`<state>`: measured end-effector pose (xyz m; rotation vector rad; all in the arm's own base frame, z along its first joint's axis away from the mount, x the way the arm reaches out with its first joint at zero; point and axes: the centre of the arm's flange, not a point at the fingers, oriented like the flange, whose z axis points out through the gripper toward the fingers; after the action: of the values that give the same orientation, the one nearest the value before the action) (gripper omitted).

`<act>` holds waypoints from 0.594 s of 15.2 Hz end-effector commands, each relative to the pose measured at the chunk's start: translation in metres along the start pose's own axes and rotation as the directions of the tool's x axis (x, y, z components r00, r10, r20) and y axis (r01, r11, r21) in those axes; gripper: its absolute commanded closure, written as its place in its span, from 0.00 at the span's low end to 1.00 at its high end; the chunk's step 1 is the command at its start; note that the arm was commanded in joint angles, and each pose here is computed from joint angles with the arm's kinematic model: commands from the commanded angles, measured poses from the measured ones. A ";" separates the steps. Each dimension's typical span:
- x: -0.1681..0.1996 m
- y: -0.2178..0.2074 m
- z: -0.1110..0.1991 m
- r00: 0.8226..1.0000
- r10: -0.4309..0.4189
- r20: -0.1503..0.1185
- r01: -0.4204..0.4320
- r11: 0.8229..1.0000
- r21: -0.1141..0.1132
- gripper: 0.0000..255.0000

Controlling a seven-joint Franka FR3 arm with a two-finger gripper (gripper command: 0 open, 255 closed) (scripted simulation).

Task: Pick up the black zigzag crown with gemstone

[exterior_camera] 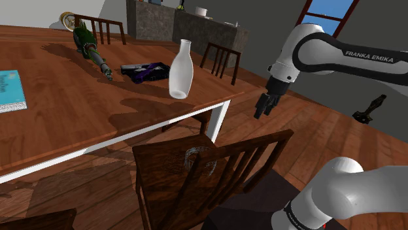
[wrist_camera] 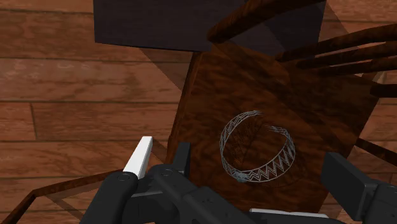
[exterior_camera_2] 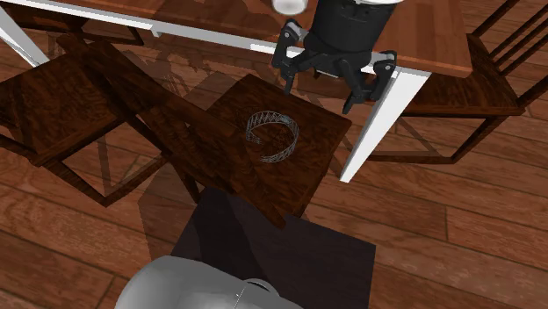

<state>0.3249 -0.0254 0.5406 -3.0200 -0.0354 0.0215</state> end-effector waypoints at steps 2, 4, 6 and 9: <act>0.006 -0.001 0.012 1.000 -0.003 -0.001 0.003 1.000 -0.001 0.00; 0.018 -0.002 0.035 1.000 -0.008 -0.002 0.008 1.000 -0.003 0.00; 0.030 -0.003 0.059 1.000 -0.014 -0.003 0.014 1.000 -0.005 0.00; 0.048 -0.004 0.094 1.000 -0.022 -0.005 0.022 1.000 -0.009 0.00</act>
<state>0.3657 -0.0098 0.4602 -3.0268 -0.0644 0.0167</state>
